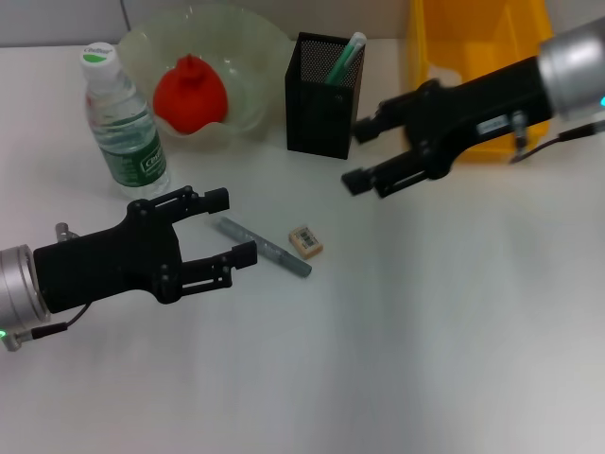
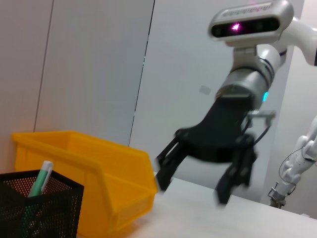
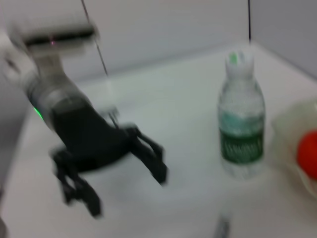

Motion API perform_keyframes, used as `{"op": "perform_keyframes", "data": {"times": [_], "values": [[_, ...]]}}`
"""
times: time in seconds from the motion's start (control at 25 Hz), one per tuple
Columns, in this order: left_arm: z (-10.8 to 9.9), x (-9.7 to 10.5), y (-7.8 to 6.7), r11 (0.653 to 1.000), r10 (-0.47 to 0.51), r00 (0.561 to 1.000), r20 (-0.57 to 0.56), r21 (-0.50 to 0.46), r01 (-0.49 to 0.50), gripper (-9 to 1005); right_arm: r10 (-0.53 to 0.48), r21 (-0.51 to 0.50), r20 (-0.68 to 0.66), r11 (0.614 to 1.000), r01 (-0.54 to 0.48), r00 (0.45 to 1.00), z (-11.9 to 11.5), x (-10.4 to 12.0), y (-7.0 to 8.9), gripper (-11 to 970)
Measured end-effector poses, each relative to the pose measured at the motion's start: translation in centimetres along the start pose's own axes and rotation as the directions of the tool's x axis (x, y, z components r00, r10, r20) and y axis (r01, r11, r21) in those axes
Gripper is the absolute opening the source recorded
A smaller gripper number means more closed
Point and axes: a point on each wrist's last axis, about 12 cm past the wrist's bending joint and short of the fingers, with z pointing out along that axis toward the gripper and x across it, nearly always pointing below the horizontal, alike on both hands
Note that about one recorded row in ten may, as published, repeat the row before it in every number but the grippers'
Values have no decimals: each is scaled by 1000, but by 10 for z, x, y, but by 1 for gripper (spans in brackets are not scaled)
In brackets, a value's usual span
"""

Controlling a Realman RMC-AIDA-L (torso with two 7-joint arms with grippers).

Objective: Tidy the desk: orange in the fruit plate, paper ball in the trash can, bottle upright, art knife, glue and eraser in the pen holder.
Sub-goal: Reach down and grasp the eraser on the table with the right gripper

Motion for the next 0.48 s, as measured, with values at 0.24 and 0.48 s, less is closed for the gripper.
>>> {"op": "perform_keyframes", "data": {"times": [0.24,0.48], "values": [[0,0,1,1000,9,1000,-2,-3,-9,810,-100,16,-141,994,104,985,40,-8,-2,728],[1,-1,1,1000,14,1000,0,-2,-14,811,-207,-32,-258,978,206,944,73,-9,4,715]]}}
